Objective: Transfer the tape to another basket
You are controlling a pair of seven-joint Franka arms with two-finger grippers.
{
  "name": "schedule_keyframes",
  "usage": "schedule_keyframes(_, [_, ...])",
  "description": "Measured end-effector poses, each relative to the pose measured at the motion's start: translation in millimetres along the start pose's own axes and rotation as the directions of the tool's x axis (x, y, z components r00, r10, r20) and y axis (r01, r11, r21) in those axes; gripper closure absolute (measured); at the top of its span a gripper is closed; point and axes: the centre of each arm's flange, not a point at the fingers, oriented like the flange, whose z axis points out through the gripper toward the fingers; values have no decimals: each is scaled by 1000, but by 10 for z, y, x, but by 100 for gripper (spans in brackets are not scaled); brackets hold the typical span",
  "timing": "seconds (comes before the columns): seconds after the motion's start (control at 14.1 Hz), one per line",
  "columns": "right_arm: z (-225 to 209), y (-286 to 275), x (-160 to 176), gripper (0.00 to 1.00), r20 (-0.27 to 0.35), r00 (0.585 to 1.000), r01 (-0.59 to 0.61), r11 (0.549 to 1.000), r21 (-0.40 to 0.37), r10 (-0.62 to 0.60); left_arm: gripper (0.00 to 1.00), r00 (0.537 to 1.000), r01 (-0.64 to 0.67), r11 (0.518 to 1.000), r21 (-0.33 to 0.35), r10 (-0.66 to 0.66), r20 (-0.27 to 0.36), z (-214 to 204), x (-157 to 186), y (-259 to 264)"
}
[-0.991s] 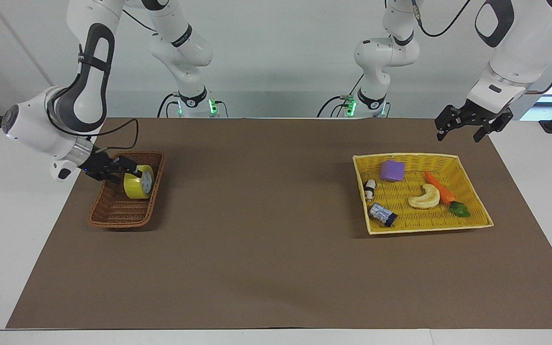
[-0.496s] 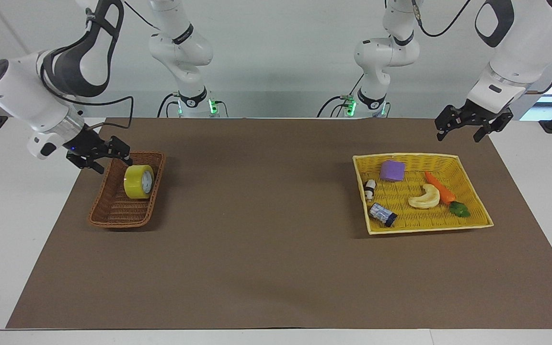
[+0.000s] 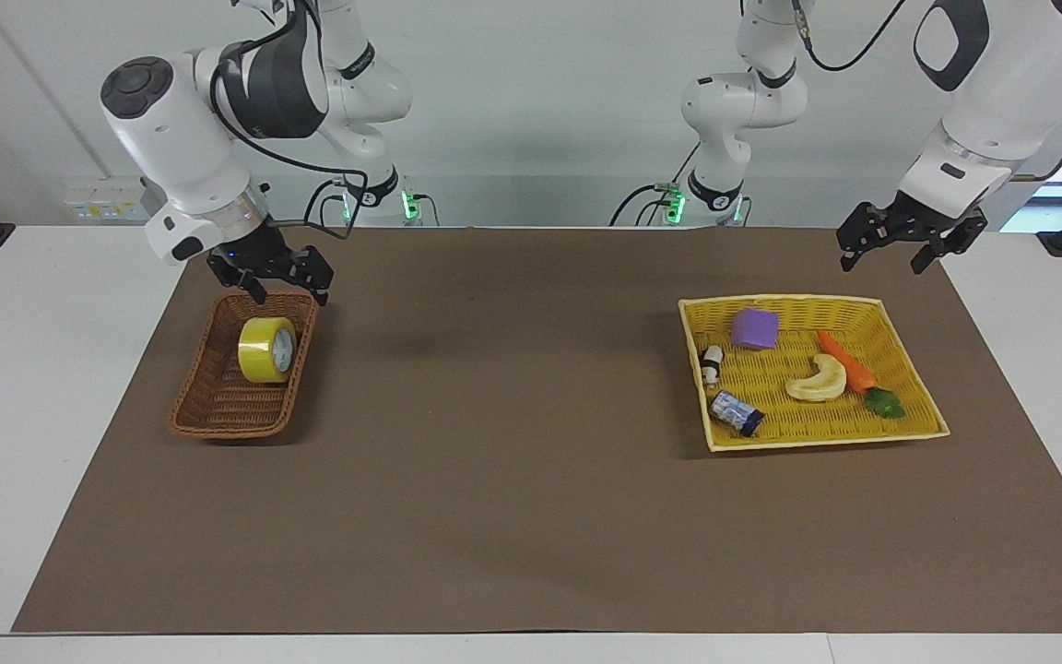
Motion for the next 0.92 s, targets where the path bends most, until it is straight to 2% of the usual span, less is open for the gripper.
schedule_keyframes(0.14, [-261, 41, -68, 0, -15, 999, -31, 999, -9, 30, 0, 1000, 0, 1000, 0, 0, 0, 0, 0, 0])
schedule_keyframes(0.57, [-1430, 284, -385, 0, -56, 996, -69, 997, -28, 67, 0, 1000, 0, 1000, 0, 0, 0, 0, 0, 0])
schedule_keyframes(0.71, [-1552, 281, -485, 0, -61, 995, -79, 997, -25, 77, 0, 1000, 0, 1000, 0, 0, 0, 0, 0, 0])
schedule_keyframes(0.92, [-1485, 190, -651, 0, -45, 991, -124, 992, -25, 123, 0, 1000, 0, 1000, 0, 0, 0, 0, 0, 0])
